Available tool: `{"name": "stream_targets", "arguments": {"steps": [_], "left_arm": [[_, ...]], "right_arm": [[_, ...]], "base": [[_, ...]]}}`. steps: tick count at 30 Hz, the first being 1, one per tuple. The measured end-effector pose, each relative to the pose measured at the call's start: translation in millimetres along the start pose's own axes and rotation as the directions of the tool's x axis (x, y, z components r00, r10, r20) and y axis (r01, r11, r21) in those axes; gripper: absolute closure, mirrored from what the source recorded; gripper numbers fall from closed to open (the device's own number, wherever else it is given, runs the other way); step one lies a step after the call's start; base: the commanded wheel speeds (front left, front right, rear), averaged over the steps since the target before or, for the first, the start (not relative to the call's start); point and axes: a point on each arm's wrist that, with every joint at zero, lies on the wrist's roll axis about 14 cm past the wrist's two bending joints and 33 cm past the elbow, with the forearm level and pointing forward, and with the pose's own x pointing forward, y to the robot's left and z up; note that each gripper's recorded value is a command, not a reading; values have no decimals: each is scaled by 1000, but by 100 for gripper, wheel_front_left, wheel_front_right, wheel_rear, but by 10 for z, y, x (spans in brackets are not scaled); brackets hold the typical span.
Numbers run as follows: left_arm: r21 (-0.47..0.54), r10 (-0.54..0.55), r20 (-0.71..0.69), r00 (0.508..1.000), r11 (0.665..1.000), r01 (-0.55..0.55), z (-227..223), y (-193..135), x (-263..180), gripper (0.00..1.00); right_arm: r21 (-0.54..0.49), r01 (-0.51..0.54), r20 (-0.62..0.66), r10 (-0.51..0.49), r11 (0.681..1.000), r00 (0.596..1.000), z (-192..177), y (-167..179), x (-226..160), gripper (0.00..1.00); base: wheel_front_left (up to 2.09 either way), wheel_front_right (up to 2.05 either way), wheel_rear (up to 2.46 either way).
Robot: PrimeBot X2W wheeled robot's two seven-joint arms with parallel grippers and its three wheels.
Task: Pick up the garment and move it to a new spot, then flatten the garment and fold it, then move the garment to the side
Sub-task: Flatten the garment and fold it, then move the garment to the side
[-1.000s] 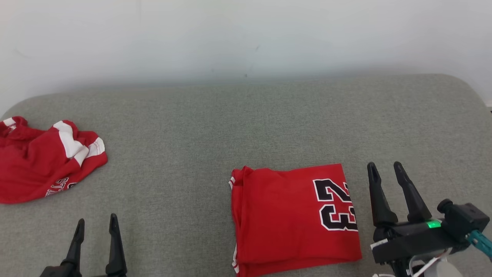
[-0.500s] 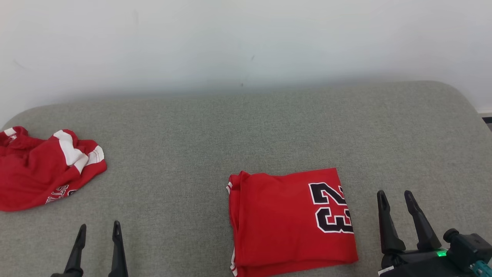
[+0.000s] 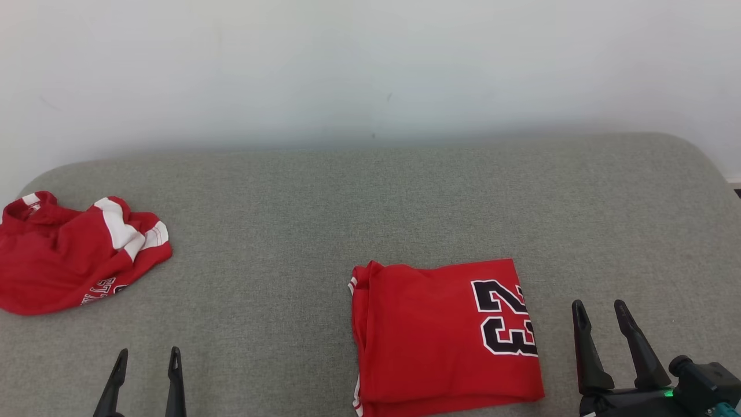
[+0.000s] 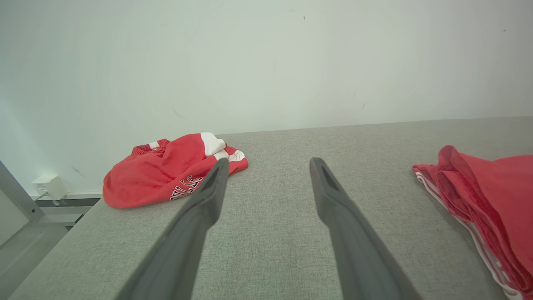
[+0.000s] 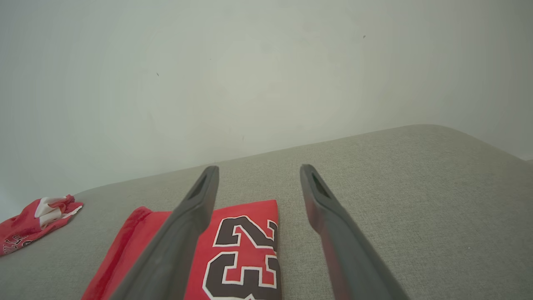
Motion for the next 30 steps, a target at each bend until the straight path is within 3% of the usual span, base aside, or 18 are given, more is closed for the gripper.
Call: {"name": "stream_targets", "arguments": {"steps": [30], "left_arm": [[36,28,-33,999,999,-27,8,87,-73,0]], "right_arm": [[-41,0,-61,-3,999,998,-117,15,-21,0]], "base": [[0,0,0]]}}
